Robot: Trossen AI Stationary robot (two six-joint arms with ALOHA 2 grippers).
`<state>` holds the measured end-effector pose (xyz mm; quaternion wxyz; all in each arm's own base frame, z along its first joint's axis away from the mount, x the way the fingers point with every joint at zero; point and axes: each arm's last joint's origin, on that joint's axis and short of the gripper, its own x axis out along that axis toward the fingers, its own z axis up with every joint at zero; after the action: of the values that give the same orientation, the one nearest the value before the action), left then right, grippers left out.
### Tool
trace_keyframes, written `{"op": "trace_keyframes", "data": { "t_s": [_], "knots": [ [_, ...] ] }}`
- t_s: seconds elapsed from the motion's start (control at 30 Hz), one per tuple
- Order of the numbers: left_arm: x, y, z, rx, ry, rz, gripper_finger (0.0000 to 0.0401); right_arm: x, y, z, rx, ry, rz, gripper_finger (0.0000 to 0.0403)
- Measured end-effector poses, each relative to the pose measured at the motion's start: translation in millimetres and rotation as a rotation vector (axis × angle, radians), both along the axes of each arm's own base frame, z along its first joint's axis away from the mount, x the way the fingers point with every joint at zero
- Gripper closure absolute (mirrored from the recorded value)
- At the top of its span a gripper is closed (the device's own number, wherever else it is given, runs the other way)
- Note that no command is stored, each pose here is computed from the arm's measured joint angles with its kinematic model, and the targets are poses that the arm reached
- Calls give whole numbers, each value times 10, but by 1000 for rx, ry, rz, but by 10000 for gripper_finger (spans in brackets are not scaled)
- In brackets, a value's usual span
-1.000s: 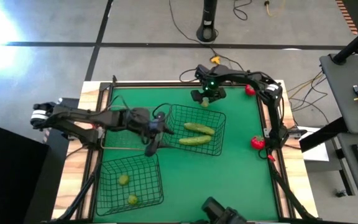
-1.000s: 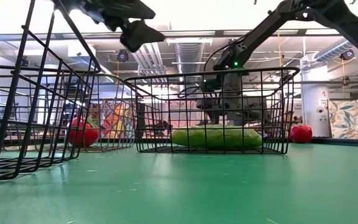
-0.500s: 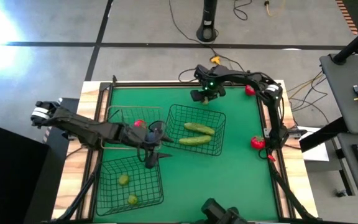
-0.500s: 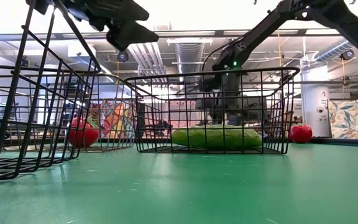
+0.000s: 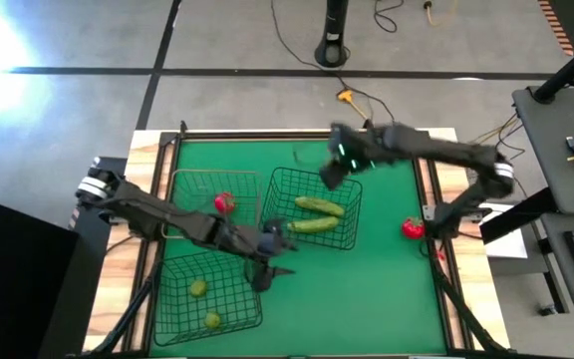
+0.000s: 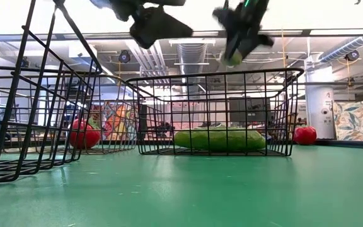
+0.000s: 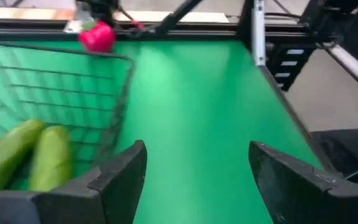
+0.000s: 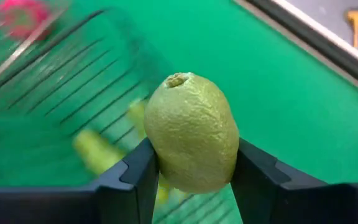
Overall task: Sort produce into baskets
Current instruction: Put the lime into the bottom black wire basket
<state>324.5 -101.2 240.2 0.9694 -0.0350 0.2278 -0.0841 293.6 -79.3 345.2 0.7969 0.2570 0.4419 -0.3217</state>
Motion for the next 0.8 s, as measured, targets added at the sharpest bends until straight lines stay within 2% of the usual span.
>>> {"op": "trace_keyframes", "data": {
  "t_s": [0.07,0.17,0.4,0.53,0.63,0.8],
  "knots": [
    [76,-119,18,-7,-10,-26,136,-93,408,57,-22,-16,51,245],
    [116,-271,23,-5,-9,-46,136,-248,986,0,-28,-33,131,246],
    [200,-415,-83,14,16,11,136,-497,2025,-554,73,-36,310,241],
    [312,-479,-285,-6,82,12,136,-501,2422,-827,123,-90,396,241],
    [422,-587,-410,-35,110,12,136,-473,2636,-1002,118,-115,470,246],
    [593,-778,-658,-70,204,33,136,-390,2839,-1436,120,-41,523,232]
  ]
}}
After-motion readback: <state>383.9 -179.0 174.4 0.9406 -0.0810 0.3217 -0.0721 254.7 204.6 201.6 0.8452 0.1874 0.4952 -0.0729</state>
